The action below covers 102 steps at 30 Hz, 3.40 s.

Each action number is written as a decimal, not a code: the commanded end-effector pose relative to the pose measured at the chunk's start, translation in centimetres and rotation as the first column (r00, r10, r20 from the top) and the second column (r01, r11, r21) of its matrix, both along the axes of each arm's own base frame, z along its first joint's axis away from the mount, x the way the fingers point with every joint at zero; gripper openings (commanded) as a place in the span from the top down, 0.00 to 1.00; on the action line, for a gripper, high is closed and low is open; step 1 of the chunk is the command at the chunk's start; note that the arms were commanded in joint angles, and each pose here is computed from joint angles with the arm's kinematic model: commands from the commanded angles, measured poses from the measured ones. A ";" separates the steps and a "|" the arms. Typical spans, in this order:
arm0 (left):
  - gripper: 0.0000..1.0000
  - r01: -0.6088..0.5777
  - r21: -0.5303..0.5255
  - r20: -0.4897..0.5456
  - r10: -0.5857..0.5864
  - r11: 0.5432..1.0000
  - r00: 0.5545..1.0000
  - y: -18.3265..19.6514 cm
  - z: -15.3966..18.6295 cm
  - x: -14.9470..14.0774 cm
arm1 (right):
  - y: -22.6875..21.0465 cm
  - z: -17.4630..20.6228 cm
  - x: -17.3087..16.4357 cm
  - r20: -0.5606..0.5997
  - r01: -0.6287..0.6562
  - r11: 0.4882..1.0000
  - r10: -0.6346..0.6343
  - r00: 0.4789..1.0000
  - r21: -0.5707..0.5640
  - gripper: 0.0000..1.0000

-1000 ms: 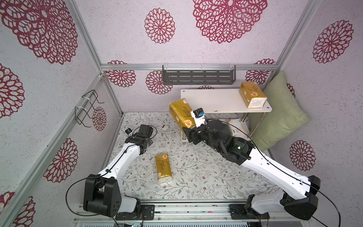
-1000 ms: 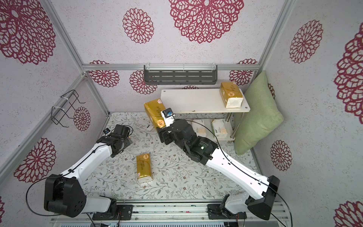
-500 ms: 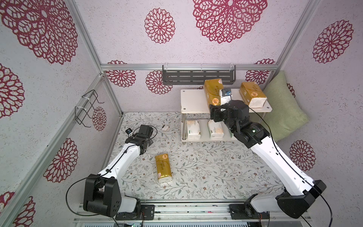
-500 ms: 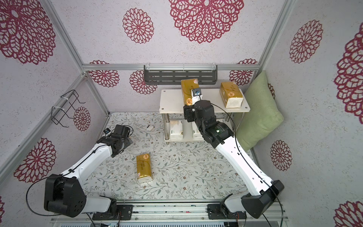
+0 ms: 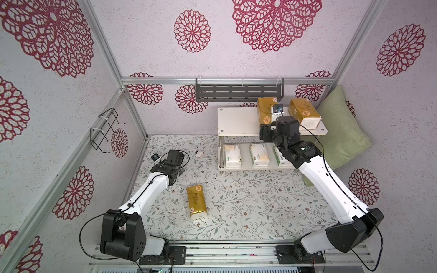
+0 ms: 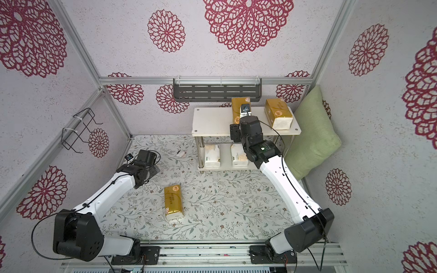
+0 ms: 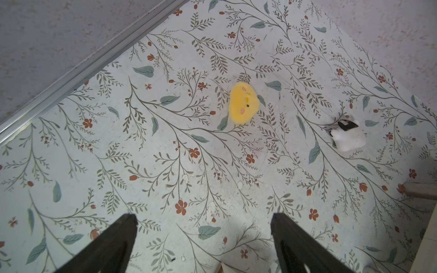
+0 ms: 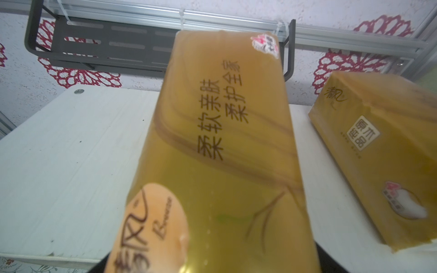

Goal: Place the tissue boxes on the shelf by color
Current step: Place a box of tissues on the shelf.

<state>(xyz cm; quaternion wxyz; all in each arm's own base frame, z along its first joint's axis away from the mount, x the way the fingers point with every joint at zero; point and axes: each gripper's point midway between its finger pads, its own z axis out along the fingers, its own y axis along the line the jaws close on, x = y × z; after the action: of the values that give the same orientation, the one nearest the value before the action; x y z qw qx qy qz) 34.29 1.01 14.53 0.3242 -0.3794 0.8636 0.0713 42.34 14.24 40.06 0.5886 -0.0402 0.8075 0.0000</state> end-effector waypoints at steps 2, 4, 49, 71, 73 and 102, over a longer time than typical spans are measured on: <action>0.04 -0.006 0.015 0.006 0.006 1.000 1.000 0.5 -0.2 0.0 | -1.2 3.1 0.8 0.096 0.045 0.997 -0.050 0.994 0.055 0.17; 0.04 -0.006 0.019 0.008 0.006 1.000 1.000 0.6 0.0 0.1 | -1.6 3.0 1.1 0.096 0.055 0.997 -0.061 0.994 0.057 0.16; 0.04 -0.024 -0.005 -0.004 0.024 1.000 1.000 0.5 -0.8 -0.5 | -1.7 1.1 3.4 0.092 0.035 0.992 -0.047 0.995 0.120 0.13; 0.04 -0.026 -0.006 -0.005 0.026 1.000 1.000 0.5 -0.9 -0.5 | -2.0 2.1 2.7 0.118 0.043 0.987 -0.062 0.991 0.157 0.07; 0.04 -0.026 -0.007 -0.005 0.026 1.000 1.000 0.5 -0.9 -0.5 | -1.9 2.4 2.6 0.123 0.035 0.986 -0.055 0.991 0.162 0.07; 0.04 -0.026 -0.006 -0.002 0.026 1.000 1.000 0.6 -0.9 -0.7 | -2.8 4.1 1.8 0.172 0.061 0.988 -0.085 0.981 0.145 0.04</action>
<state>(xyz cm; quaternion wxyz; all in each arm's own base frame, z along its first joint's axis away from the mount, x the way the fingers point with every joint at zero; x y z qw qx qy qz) 33.64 1.16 13.46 0.3138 -0.3837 0.8652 0.0758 45.64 12.68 40.39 0.6199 0.0178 0.7836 0.0368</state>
